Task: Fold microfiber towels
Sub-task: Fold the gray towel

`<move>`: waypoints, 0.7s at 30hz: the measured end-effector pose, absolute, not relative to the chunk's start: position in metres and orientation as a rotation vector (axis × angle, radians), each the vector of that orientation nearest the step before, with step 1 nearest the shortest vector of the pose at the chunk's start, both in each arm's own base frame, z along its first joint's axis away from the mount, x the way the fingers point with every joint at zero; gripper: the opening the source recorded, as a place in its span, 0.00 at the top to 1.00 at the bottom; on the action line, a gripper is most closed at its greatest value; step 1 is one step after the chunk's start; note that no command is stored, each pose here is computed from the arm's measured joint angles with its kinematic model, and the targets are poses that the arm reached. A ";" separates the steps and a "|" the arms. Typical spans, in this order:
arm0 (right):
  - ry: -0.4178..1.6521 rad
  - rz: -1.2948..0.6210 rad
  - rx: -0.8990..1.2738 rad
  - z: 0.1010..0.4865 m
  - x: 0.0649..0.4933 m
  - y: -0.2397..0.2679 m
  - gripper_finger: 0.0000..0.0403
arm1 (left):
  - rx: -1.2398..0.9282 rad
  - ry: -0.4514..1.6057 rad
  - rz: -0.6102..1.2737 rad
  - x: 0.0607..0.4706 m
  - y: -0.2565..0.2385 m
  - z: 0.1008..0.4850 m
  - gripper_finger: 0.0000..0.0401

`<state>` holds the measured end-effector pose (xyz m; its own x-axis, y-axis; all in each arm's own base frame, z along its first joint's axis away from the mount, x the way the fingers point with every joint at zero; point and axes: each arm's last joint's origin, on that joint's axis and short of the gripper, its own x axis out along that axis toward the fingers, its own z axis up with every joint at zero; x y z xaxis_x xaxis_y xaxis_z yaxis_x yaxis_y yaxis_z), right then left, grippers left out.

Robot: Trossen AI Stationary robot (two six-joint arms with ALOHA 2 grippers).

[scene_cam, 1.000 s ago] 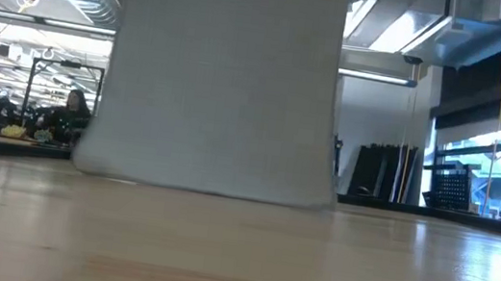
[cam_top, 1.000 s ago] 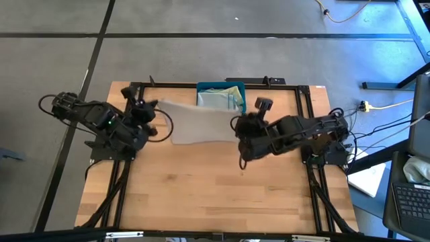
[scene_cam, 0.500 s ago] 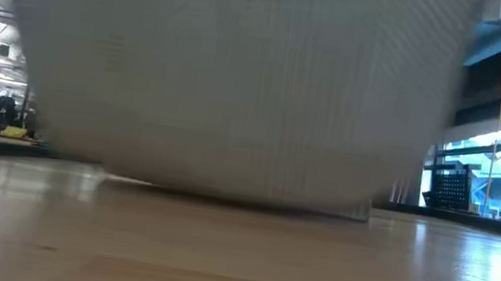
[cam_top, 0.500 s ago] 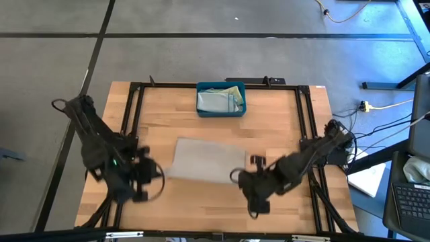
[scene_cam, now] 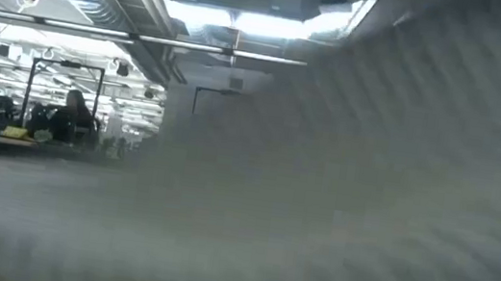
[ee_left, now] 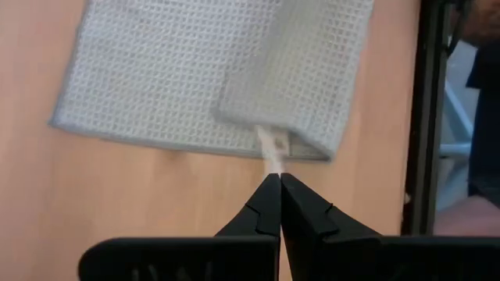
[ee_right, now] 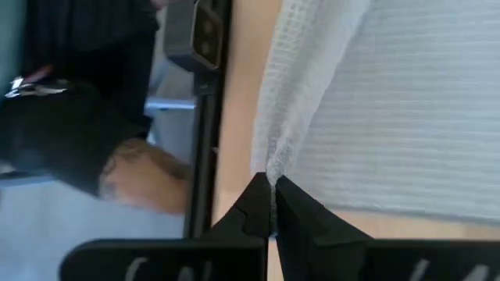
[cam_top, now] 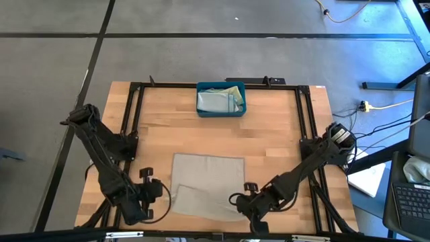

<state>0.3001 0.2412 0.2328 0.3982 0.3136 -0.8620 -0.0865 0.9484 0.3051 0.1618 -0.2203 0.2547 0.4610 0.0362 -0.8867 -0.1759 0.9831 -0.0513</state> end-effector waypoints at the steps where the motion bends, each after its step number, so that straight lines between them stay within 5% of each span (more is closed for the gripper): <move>1: 1.144 0.277 0.237 0.229 0.300 0.241 0.98 | -0.151 1.083 0.127 0.163 -0.220 0.253 1.00; 14: 1.159 0.287 0.258 0.201 0.313 0.210 0.98 | -0.002 1.100 0.223 0.175 -0.191 0.220 1.00; 21: 1.145 0.288 0.231 0.201 0.320 0.200 0.98 | 0.090 0.988 0.125 0.201 -0.185 0.224 0.96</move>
